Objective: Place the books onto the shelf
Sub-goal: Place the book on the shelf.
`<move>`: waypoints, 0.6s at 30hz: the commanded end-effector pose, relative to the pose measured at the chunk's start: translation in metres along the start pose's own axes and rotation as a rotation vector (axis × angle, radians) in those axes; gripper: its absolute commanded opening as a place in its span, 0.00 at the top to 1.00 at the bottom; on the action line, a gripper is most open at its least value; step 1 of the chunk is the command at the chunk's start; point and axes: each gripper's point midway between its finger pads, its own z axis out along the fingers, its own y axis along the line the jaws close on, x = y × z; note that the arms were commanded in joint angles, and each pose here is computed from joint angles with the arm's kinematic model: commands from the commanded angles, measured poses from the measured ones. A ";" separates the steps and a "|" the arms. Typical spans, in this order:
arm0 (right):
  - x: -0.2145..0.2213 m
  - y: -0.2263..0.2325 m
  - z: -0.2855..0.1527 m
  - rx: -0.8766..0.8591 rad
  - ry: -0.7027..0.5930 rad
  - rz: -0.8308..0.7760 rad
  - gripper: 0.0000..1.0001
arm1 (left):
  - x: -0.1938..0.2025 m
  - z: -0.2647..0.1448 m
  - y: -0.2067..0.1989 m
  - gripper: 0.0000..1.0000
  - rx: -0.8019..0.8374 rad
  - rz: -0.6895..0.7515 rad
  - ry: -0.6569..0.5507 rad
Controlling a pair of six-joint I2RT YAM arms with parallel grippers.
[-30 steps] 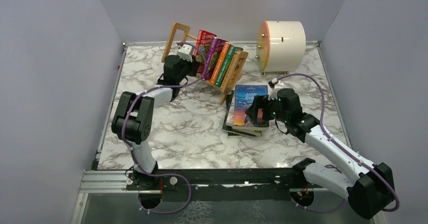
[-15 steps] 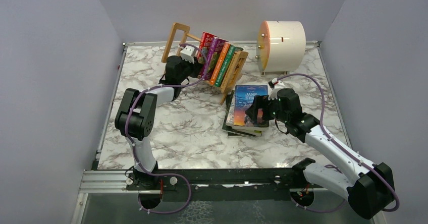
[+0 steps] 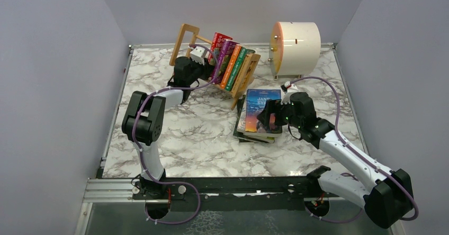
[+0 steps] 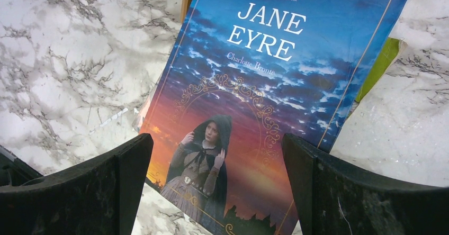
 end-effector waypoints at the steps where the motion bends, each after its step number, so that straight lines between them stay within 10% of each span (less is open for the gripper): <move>1: -0.002 -0.003 0.000 0.026 0.002 0.006 0.09 | -0.019 0.009 -0.010 1.00 0.061 0.014 -0.060; 18: 0.000 0.000 0.001 0.011 0.008 0.014 0.09 | -0.005 -0.001 -0.011 1.00 0.055 0.036 -0.004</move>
